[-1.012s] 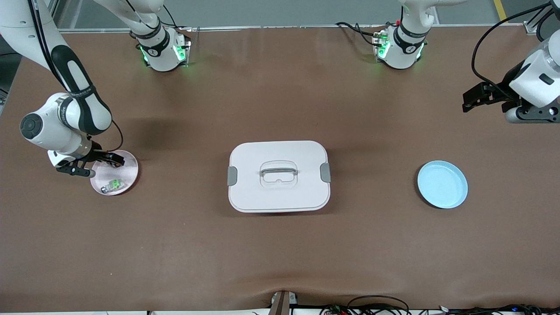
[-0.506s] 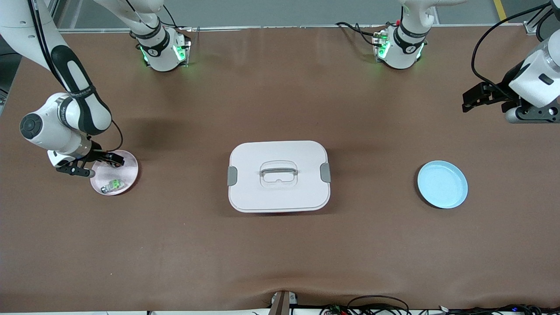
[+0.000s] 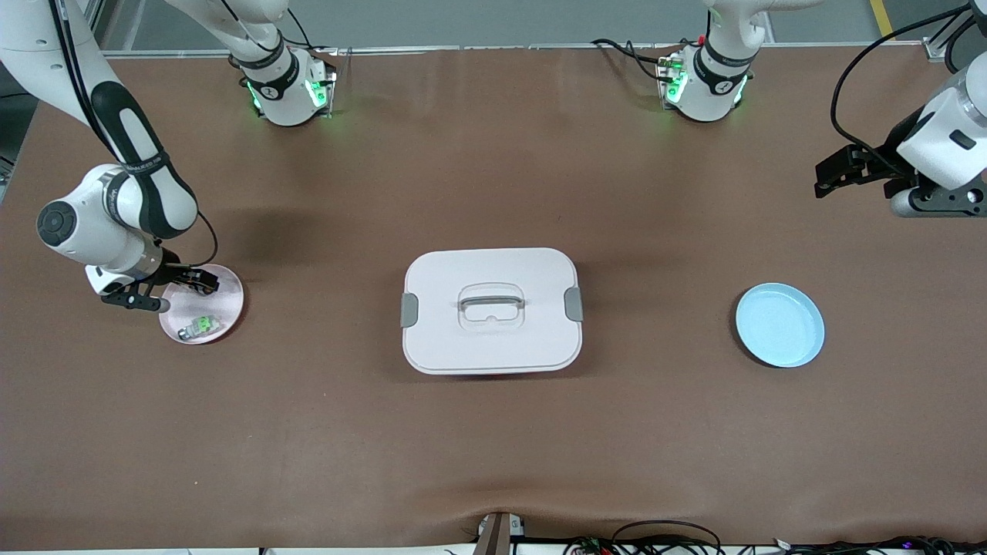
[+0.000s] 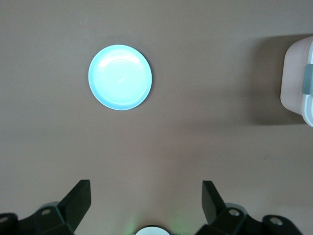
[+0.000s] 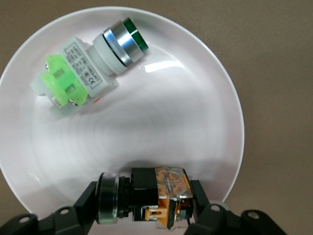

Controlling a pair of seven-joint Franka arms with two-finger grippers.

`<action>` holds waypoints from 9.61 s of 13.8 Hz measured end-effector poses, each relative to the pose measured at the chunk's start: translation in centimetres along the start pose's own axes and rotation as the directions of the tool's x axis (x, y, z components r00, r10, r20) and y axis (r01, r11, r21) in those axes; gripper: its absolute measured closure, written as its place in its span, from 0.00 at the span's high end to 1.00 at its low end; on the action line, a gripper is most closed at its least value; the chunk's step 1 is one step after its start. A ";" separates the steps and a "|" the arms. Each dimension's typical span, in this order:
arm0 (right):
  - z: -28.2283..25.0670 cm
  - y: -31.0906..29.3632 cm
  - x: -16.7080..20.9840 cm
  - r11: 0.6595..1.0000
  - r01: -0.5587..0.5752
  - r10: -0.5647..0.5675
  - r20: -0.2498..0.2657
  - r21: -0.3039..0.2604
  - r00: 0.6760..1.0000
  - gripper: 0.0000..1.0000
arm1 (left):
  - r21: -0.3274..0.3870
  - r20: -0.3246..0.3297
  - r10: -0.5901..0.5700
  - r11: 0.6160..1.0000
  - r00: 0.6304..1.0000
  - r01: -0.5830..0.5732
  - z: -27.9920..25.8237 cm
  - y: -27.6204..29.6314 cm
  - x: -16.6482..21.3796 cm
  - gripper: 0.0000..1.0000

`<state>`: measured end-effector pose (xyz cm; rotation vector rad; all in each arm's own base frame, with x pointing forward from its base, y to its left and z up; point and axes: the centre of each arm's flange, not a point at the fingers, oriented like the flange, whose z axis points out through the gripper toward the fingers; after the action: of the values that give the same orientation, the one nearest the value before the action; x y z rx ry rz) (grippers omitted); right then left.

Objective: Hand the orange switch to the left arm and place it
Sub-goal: 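Close the right gripper on the orange switch, then lift the orange switch with the right gripper while the left gripper approaches, then carry the switch above the box toward the left gripper, then grasp the switch with the left gripper while the right gripper releases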

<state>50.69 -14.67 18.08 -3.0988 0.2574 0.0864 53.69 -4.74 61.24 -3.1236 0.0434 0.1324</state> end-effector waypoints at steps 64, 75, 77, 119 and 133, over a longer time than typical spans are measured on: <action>-27.8 -63.4 -16.9 0.510 -0.858 0.738 0.482 0.061 0.473 0.73 | -0.585 0.082 -0.110 0.799 0.991 0.137 5.6 26.3 -8.6 1.00; -28.2 -65.6 -16.3 0.373 -0.925 0.739 0.577 0.077 0.347 0.73 | -0.660 0.037 -0.110 0.744 0.993 0.107 9.7 22.7 -8.5 0.85; -28.2 -65.6 -16.3 0.372 -0.925 0.739 0.578 0.077 0.345 0.73 | -0.679 0.023 -0.133 0.725 0.991 0.113 9.4 22.9 -8.3 0.80; -28.4 -66.0 -15.3 0.350 -0.931 0.735 0.586 0.103 0.341 1.00 | -0.664 -0.124 -0.180 0.746 0.976 0.054 12.9 25.8 -5.7 0.43; -36.0 -56.8 -12.2 0.566 -0.822 0.660 0.563 0.062 0.497 1.00 | -0.218 -0.225 0.113 0.962 0.968 -0.163 15.0 5.2 1.1 0.43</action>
<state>50.02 42.08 56.21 -2.2571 1.4251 0.7428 53.41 -9.70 46.15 -3.3548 0.2694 -0.2096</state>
